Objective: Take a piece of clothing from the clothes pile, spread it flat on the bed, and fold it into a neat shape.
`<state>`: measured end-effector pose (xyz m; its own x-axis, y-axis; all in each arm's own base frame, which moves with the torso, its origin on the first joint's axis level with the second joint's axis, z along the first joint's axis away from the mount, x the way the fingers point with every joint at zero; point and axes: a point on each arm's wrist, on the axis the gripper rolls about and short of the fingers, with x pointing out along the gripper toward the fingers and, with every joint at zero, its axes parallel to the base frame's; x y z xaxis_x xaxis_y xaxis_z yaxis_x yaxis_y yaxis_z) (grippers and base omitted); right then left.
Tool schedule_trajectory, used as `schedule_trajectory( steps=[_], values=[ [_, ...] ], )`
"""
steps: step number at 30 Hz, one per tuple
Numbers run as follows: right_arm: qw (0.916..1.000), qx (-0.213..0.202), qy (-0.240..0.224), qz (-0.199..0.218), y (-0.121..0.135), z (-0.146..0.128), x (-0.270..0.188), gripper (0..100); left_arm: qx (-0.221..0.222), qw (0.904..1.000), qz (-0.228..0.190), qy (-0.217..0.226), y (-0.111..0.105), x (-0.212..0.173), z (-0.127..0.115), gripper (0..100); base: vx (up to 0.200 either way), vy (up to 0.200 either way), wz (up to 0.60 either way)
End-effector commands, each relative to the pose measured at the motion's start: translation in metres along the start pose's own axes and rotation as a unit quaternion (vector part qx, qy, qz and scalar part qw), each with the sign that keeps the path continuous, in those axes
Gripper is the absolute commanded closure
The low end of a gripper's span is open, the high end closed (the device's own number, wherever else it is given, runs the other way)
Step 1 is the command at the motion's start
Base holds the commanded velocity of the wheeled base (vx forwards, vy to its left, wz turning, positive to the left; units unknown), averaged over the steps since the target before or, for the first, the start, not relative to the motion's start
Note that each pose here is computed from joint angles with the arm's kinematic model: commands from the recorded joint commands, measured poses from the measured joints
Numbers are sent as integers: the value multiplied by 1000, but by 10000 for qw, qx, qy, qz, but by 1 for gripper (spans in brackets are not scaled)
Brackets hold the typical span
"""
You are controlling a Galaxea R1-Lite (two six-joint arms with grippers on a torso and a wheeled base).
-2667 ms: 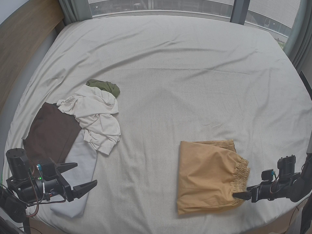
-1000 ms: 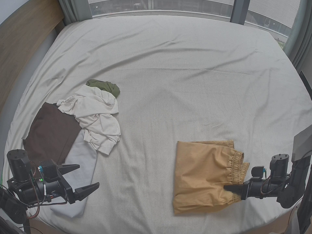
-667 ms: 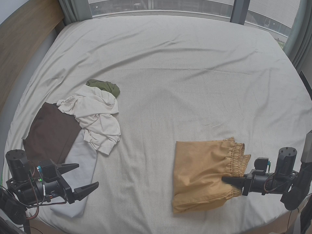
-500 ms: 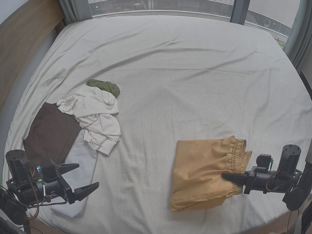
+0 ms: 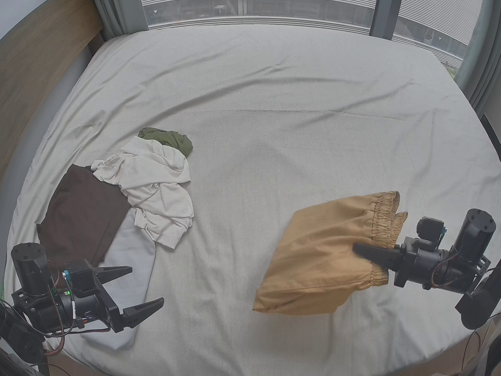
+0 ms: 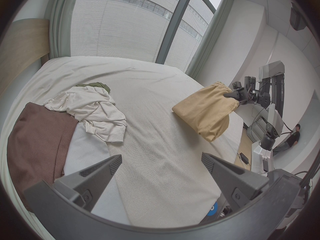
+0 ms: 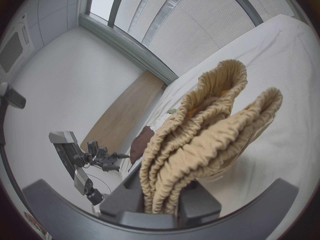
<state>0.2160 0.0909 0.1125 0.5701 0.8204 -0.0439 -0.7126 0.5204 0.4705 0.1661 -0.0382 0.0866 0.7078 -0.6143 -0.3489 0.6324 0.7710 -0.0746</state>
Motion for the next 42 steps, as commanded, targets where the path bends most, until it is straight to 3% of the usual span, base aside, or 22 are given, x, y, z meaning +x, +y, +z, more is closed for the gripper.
schedule_trajectory(
  steps=[1,16,42],
  values=[
    [9991,-13,-273,339,8,18,16,100,-13,10000,-9,8,-1,0,-1,0,0,0,0],
    [9986,146,-297,405,6,84,63,100,-29,10000,-20,41,-1,0,-2,0,0,0,0],
    [9984,239,-312,410,-22,129,128,100,-54,9999,-110,82,-4,2,-3,0,0,0,0]
  ],
)
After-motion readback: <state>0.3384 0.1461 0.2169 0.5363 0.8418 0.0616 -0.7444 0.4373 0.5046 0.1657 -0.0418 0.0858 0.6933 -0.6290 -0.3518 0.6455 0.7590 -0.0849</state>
